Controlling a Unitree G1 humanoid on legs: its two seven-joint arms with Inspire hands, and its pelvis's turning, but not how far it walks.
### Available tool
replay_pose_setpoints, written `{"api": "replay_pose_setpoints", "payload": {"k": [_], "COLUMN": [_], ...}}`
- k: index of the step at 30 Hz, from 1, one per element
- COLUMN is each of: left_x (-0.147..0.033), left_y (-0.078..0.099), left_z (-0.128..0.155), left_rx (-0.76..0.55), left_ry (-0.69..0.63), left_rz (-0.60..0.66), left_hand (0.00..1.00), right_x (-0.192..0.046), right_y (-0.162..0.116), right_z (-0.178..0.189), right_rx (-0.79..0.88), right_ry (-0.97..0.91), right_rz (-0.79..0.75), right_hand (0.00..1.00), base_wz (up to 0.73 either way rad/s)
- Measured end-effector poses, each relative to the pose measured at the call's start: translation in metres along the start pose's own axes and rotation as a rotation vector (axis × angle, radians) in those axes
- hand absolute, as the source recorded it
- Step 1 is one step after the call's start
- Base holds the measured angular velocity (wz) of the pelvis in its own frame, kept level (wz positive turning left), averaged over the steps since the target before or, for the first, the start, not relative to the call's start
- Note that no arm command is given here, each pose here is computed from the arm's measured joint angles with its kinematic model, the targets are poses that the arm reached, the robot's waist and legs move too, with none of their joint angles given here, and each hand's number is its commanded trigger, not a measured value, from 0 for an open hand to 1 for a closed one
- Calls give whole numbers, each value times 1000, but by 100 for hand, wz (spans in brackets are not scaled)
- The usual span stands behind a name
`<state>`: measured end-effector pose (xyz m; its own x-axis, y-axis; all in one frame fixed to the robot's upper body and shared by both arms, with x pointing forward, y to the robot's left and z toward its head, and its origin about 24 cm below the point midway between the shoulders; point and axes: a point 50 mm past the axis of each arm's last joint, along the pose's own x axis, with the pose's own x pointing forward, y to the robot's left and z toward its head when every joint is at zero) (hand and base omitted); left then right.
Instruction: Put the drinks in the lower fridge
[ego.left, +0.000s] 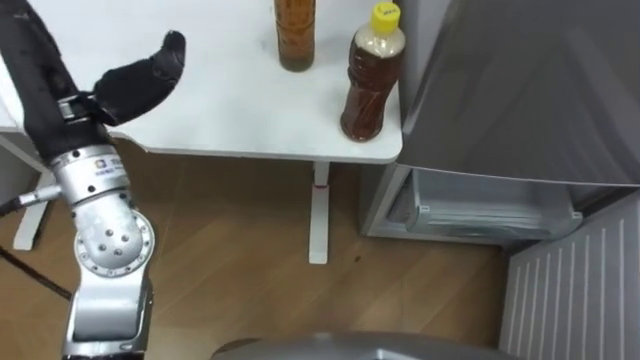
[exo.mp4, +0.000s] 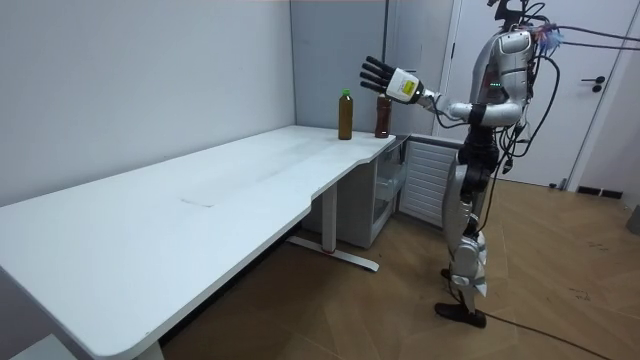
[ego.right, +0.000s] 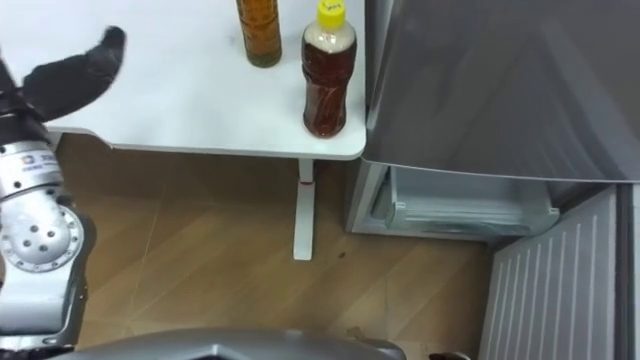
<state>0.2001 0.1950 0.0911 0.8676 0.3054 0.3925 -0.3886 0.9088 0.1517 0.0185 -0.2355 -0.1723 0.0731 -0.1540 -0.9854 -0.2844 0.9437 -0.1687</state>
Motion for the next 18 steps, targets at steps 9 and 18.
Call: {"api": "replay_pose_setpoints", "payload": {"k": [9, 18], "left_x": [-8, -13], "left_y": [-22, -29], "left_z": [-7, -14], "left_rx": [-12, -4], "left_ry": [67, 129], "left_rz": [-201, -286], "left_hand": [0, 0], "right_x": [0, 0], "right_y": [0, 0], "right_z": [3, 3], "right_rx": [-42, -90], "right_ry": [-7, -2], "right_rz": [1, 5], "right_hand": [0, 0], "base_wz": [-1, 0]}}
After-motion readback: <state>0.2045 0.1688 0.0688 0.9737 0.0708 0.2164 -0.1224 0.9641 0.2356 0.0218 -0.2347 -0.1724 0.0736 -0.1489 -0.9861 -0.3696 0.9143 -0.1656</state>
